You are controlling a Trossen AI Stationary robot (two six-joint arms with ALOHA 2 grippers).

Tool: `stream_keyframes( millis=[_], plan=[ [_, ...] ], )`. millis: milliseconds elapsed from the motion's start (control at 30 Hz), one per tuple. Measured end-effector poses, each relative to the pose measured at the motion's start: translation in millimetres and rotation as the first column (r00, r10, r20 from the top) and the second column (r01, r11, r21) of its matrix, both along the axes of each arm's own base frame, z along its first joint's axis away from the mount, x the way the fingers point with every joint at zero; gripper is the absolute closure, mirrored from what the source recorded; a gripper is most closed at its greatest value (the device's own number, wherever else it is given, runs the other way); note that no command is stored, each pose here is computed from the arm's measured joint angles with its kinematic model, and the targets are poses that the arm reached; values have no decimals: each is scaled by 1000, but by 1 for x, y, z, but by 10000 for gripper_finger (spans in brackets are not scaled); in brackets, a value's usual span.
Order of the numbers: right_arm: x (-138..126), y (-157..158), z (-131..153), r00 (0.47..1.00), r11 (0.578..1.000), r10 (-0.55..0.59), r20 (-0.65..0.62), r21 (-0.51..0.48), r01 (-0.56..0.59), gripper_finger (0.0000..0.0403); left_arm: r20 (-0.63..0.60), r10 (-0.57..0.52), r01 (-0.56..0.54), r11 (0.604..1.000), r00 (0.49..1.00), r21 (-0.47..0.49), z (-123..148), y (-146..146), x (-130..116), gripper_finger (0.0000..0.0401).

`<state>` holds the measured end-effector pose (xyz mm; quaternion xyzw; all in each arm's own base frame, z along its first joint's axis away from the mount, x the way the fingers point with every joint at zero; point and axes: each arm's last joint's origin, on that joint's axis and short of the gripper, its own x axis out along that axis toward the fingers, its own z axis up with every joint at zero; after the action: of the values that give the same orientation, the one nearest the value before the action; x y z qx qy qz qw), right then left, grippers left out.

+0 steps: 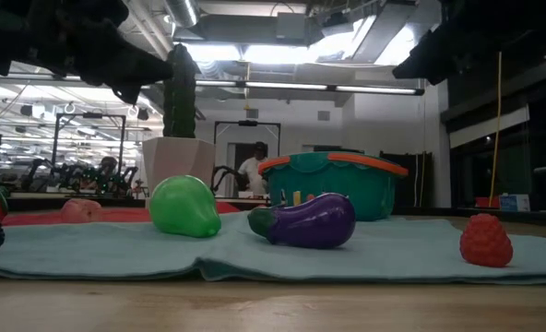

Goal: Pick and placing Produce into tupperware
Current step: Put the red raspberry into the blue basket

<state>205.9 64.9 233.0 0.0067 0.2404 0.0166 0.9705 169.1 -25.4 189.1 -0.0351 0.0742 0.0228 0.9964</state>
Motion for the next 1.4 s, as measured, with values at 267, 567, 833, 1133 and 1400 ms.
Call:
stream_keyframes(
  millis=[267, 567, 833, 1133, 1400],
  plan=[
    [36, 39, 5, 978, 1000, 22, -209, 17, -19, 213, -11, 0, 0, 1000, 1000, 0, -1, 0, 0, 383],
    [62, 74, -3, 919, 998, -19, -393, 43, 39, 214, -23, -43, 43, 999, 999, 2, -2, -7, -1, 391],
    [76, 106, -21, 894, 1000, 9, -448, 29, 5, 214, -35, -84, 85, 996, 996, 5, -3, -14, -3, 379],
    [83, 127, -45, 849, 999, -21, -527, 10, 31, 214, -38, -104, 104, 995, 994, 6, -4, -17, -4, 360],
    [84, 133, -60, 828, 998, -40, -559, 10, 55, 214, -47, -103, 104, 995, 994, 8, -5, -17, -4, 350]
  ],
)
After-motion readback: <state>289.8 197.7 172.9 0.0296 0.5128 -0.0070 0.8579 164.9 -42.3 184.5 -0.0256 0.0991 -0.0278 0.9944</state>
